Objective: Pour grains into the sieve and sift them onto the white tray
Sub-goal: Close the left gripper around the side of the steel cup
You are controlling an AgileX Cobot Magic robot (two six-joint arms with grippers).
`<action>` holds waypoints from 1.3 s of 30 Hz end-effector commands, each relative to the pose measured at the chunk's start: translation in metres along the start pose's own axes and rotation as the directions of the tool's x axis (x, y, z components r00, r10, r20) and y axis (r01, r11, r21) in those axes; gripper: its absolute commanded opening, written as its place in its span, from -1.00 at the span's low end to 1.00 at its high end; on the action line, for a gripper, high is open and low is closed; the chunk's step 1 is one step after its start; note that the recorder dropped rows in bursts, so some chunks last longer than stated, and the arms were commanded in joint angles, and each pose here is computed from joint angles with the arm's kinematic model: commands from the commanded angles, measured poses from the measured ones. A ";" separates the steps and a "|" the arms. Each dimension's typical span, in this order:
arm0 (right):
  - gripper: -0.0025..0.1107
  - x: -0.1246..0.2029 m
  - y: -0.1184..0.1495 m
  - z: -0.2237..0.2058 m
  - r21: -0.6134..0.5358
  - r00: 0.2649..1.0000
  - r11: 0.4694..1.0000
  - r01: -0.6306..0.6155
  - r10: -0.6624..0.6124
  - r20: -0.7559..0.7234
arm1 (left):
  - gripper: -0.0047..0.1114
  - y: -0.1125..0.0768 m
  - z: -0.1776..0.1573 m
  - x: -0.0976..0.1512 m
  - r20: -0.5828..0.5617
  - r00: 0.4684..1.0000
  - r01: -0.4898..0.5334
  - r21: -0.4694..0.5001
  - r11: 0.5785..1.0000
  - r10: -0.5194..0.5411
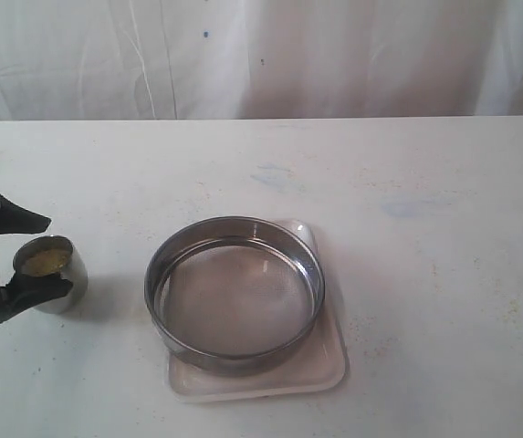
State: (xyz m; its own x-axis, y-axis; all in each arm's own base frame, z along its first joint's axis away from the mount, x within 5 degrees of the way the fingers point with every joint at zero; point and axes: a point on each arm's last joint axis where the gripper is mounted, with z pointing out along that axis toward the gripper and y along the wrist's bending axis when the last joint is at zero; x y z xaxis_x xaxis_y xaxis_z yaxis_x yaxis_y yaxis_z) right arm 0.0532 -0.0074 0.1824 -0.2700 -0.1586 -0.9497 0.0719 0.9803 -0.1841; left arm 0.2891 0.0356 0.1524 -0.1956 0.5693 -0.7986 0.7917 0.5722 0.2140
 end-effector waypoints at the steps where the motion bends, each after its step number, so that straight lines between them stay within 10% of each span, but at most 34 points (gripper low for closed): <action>1: -0.96 -0.001 0.000 0.000 0.006 1.000 1.000 0.007 -0.007 0.008 | 0.89 0.001 0.000 0.001 -0.021 1.000 0.000 -0.020 1.000 0.000; 39: -0.96 -0.001 0.000 0.000 0.006 1.000 1.000 0.007 -0.007 0.008 | 0.89 -0.002 0.039 0.052 -0.006 0.986 0.167 -0.058 0.984 -0.168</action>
State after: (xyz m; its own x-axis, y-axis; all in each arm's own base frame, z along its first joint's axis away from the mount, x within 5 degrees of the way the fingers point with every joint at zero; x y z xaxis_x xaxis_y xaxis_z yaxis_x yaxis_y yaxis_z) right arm 0.0532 -0.0074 0.1824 -0.2700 -0.1586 -0.9497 0.0719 0.9803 -0.1841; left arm 0.3004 0.0401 0.0941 -0.3215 0.4334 -0.8419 0.7102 0.6985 0.0883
